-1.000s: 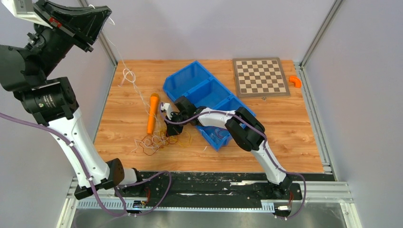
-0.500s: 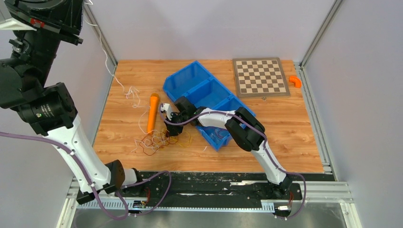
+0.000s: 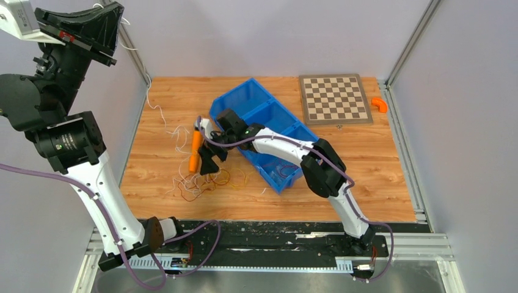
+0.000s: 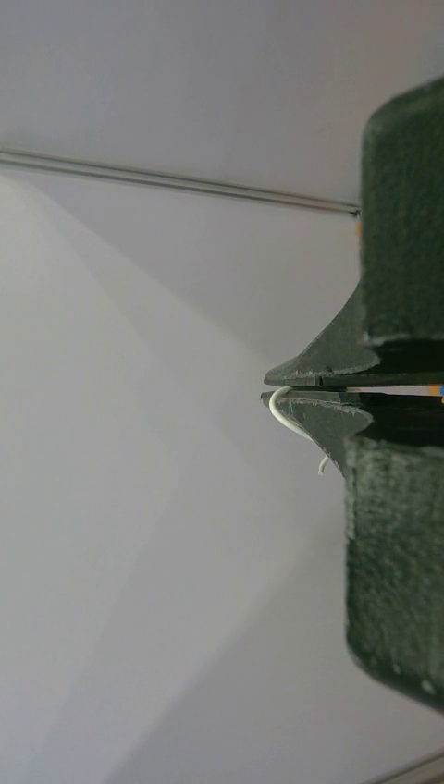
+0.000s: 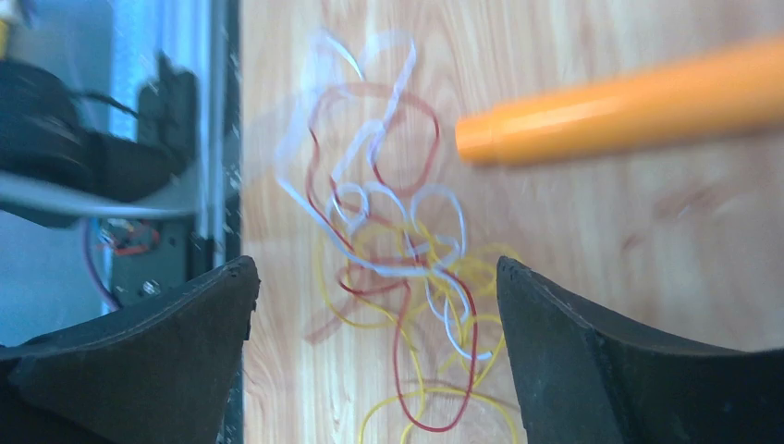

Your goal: Untangle the cables

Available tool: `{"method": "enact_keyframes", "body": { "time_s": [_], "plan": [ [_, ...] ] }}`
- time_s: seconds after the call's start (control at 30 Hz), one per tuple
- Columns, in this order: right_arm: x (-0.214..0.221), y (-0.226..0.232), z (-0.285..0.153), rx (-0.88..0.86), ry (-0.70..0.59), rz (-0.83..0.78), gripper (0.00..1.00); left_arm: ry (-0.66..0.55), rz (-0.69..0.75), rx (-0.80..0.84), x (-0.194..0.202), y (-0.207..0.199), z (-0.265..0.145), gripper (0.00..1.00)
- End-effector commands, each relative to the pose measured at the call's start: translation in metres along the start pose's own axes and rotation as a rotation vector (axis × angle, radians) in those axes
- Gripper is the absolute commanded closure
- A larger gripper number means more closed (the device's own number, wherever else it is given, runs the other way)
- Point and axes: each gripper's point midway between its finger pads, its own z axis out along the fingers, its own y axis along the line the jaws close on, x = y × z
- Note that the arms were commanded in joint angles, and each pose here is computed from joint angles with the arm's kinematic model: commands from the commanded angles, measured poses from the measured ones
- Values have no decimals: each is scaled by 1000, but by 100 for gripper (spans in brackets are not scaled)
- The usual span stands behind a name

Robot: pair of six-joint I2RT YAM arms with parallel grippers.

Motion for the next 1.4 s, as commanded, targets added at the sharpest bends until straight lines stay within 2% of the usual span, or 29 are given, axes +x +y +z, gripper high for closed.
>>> {"method": "enact_keyframes", "body": {
  "time_s": [0.0, 0.2, 0.33, 0.47, 0.57, 0.67, 0.8, 0.87, 0.93, 1.1, 1.23, 1.27, 1.37],
  "plan": [
    [-131, 64, -70, -72, -259, -153, 0, 9, -2, 14, 3, -6, -6, 100],
    [-195, 95, -102, -111, -420, -183, 0, 38, -49, 8, 16, -2, -7, 100],
    [-241, 95, -113, -47, -585, -227, 0, 52, -105, 10, 25, -1, -8, 100],
    [-280, 100, -106, 2, -726, -312, 0, 57, -157, 16, 30, -1, -8, 100],
    [-272, 95, -75, -22, -709, -307, 6, 48, -167, 24, 28, -2, -7, 100],
    [-240, 82, -37, -6, -638, -302, 21, 31, -161, 32, 21, -4, -5, 100],
    [-178, 45, 4, 34, -508, -229, 68, 24, -136, 10, 14, -1, -2, 100],
    [-142, 31, 19, 42, -434, -184, 81, 9, -106, -3, 7, -1, -1, 100],
    [-104, 21, 33, 38, -358, -171, 88, -13, -66, -3, -2, -1, 0, 100],
    [-28, 2, 61, 43, -215, -130, 87, -92, 41, -14, -36, -7, 4, 100],
    [-21, 9, 60, 15, -193, -125, 78, -103, 17, -7, -40, -4, 10, 100],
    [-26, 12, 56, 12, -201, -130, 72, -100, 8, -6, -38, -3, 10, 100],
    [-51, 23, 40, -9, -233, -145, 39, -78, -26, 6, -27, 0, 11, 100]
  ]
}}
